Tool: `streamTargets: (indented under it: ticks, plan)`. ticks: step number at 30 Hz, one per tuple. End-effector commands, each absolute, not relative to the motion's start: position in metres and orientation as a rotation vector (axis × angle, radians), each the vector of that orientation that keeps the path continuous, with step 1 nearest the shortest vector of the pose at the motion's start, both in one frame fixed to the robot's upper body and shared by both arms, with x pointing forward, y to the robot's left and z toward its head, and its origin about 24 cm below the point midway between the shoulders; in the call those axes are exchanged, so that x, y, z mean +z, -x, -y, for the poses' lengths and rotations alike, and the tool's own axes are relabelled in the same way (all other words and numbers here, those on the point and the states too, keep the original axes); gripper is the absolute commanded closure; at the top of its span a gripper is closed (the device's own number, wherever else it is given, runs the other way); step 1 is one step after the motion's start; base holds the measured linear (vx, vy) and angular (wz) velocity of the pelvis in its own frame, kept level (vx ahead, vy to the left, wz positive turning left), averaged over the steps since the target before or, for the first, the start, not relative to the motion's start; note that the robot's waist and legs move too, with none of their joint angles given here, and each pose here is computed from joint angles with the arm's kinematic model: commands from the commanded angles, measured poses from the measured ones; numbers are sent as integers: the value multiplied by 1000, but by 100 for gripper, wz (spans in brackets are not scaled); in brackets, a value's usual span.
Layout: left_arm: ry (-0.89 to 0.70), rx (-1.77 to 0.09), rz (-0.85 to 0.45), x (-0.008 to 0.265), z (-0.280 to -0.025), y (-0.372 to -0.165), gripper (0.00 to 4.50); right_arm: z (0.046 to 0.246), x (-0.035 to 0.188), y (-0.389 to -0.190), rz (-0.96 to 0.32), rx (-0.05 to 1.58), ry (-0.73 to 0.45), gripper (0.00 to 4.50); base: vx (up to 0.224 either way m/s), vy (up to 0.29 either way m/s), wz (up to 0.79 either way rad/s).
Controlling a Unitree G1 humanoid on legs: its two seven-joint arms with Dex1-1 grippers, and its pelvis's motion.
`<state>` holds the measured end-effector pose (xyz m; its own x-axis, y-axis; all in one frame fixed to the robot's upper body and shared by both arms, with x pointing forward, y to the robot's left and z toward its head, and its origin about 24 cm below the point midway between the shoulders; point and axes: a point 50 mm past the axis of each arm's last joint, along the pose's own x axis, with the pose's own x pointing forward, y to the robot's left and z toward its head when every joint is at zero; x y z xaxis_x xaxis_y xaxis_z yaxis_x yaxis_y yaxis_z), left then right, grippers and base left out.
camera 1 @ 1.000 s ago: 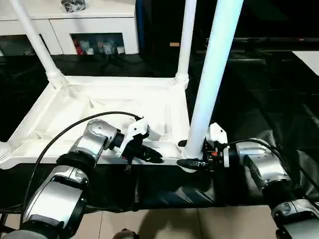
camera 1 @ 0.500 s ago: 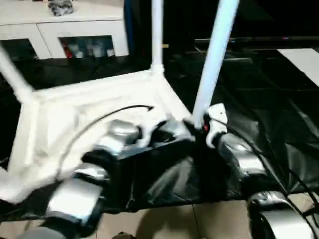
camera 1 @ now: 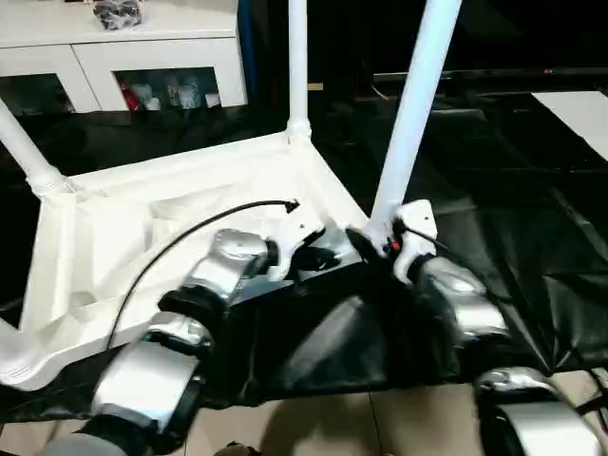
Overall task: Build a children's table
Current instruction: Rotate leg to tighten
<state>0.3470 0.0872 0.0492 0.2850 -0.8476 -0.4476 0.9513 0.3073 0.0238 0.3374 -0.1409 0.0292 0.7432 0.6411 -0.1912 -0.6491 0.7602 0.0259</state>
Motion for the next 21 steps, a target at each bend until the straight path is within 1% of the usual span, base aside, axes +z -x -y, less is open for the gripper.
streamTargets:
  ticks: [1,2,4,5,8,12,14,17,19,20,21]
  plan:
    - [-324,-1332,-324,58,-80,-344,450,125,23,-327,-225,893,57,39,0,0,0]
    - [-328,-1340,-323,59,-82,-344,450,126,24,-325,-228,919,62,39,0,0,0]
    - [-346,-1388,-337,61,-90,-344,450,131,24,-318,-257,1049,83,39,0,0,0]
    - [-347,-1393,-339,61,-91,-344,450,131,24,-317,-260,1061,85,39,0,0,0]
    - [-342,-1456,-357,63,-99,-341,450,136,25,-312,-295,1170,110,39,0,0,0]
    - [-338,-1526,-377,66,-109,-339,450,146,26,-307,-361,1306,176,39,0,0,0]
    - [-332,-1544,-383,66,-110,-338,450,147,27,-306,-376,1334,181,39,0,0,0]
    - [-329,-1572,-391,66,-113,-336,450,149,29,-305,-392,1364,174,72,0,0,0]
    - [-322,-1588,-398,66,-116,-335,450,150,30,-304,-408,1393,176,76,0,0,0]
    - [-320,-1592,-401,66,-116,-334,450,150,30,-304,-410,1396,175,97,0,0,0]
    - [-317,-1599,-404,66,-117,-334,450,150,30,-304,-413,1402,173,108,0,0,0]
